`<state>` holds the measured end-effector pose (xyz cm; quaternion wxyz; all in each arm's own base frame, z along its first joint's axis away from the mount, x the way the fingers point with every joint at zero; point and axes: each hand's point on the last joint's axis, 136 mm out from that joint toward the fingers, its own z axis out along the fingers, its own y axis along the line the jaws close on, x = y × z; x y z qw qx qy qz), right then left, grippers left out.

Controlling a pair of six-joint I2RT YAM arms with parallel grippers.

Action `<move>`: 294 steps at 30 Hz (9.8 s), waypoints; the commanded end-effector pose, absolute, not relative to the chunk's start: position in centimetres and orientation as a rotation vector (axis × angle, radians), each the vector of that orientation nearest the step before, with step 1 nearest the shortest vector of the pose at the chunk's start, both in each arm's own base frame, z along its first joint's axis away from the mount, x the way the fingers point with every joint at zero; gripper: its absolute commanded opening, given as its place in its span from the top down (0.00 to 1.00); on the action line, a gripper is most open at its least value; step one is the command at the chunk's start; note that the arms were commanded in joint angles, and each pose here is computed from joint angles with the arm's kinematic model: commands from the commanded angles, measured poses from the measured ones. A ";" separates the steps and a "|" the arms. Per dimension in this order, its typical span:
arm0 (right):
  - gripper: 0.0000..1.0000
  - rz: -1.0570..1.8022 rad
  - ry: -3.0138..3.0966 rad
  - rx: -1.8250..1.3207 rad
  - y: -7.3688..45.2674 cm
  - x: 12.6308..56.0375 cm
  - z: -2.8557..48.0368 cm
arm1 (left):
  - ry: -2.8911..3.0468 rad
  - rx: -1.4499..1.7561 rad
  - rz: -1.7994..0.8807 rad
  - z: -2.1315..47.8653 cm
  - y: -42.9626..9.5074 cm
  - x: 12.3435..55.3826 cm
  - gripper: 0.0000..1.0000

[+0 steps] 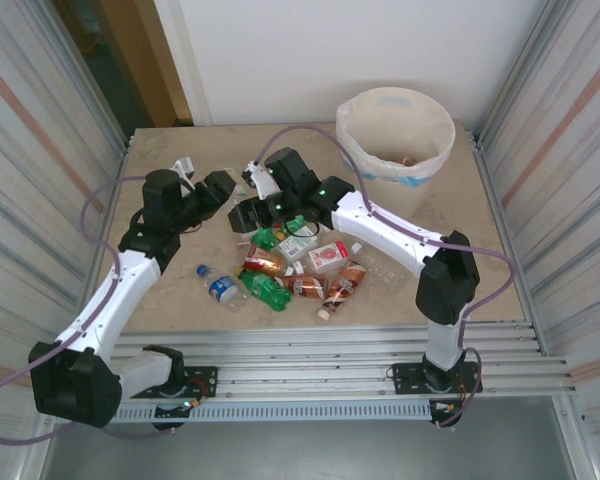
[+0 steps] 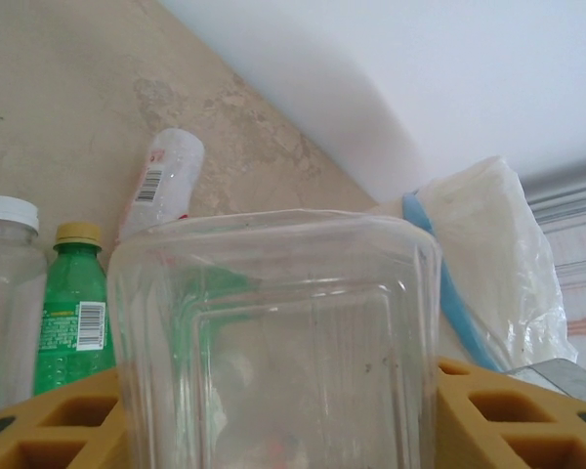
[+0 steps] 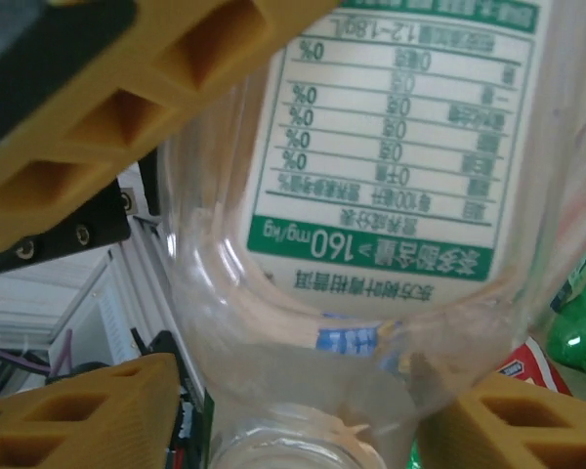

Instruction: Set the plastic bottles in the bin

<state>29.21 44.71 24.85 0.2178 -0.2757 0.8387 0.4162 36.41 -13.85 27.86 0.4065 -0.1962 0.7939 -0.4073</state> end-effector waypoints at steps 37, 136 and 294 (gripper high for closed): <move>0.94 0.461 2.239 -0.432 19.9 37.4 39.0 | 1.653 -0.269 -0.674 36.7 -8.1 29.7 0.01; 0.02 0.030 1.984 -0.078 7.7 41.9 43.1 | 2.620 -0.705 -0.464 9.4 -9.9 19.3 0.07; 0.69 0.632 1.994 -0.080 11.9 49.0 42.6 | 1.736 0.233 -0.650 35.5 -21.2 30.0 0.01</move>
